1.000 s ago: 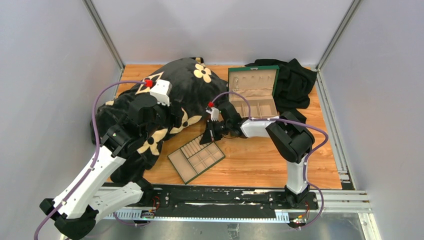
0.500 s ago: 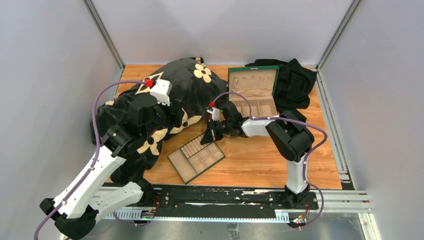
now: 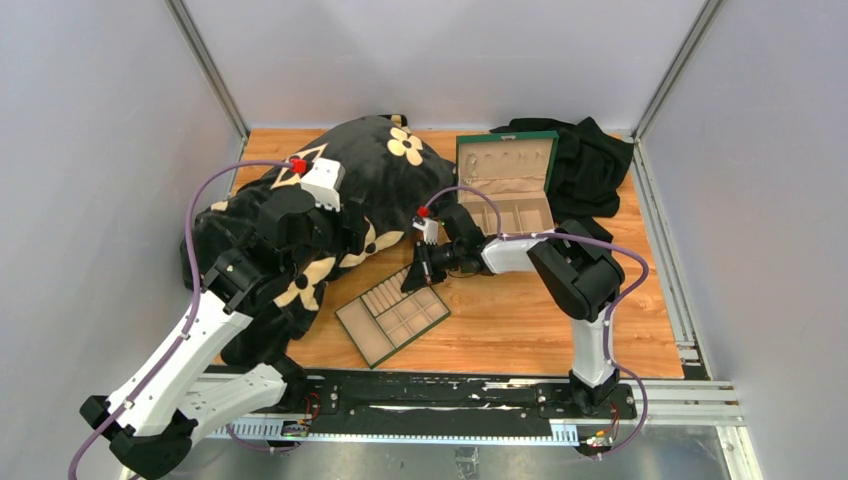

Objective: Organize the mixed jewelry

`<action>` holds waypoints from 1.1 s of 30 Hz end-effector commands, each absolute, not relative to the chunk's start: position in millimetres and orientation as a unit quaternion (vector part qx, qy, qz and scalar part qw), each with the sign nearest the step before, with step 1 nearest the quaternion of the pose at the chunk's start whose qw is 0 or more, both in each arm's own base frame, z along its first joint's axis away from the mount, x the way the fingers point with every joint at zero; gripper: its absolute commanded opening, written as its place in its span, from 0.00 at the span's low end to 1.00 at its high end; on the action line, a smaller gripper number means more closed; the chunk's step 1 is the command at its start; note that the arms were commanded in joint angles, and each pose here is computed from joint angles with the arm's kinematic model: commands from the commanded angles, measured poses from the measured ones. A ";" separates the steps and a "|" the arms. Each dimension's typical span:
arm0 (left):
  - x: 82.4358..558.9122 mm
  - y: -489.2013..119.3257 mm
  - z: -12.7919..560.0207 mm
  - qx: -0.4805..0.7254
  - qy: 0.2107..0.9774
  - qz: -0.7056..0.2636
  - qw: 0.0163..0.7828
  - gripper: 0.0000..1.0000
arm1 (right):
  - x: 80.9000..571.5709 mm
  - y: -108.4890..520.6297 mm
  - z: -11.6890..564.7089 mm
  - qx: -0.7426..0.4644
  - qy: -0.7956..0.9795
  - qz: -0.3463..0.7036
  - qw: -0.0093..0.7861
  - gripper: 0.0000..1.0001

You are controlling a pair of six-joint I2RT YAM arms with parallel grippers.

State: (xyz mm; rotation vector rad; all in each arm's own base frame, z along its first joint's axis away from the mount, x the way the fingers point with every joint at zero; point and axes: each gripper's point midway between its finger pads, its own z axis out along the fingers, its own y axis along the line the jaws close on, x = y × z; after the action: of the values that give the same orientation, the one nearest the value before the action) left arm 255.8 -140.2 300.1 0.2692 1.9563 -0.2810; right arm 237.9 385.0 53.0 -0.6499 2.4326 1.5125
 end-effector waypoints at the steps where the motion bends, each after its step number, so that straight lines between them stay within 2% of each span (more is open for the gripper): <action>1: 259.0 -141.3 303.1 0.109 0.820 -0.122 0.548 0.78 | 242.5 383.7 43.3 -0.215 0.825 0.514 0.095 0.00; 21: 260.3 -142.7 304.7 0.111 0.819 -0.122 0.549 0.78 | 262.9 355.9 30.5 -0.203 0.865 0.440 0.126 0.01; 26: 260.6 -143.3 304.1 0.110 0.820 -0.123 0.548 0.78 | 263.0 354.1 32.4 -0.203 0.867 0.436 0.129 0.18; 33: 259.9 -142.5 304.5 0.108 0.819 -0.124 0.549 0.78 | 271.1 350.8 52.2 -0.204 0.866 0.424 0.167 0.29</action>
State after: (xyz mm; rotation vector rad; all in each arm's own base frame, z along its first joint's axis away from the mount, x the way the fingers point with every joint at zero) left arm 257.6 -141.7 298.3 0.2718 1.9616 -0.2796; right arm 257.7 366.2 47.2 -0.6071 2.4734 1.3327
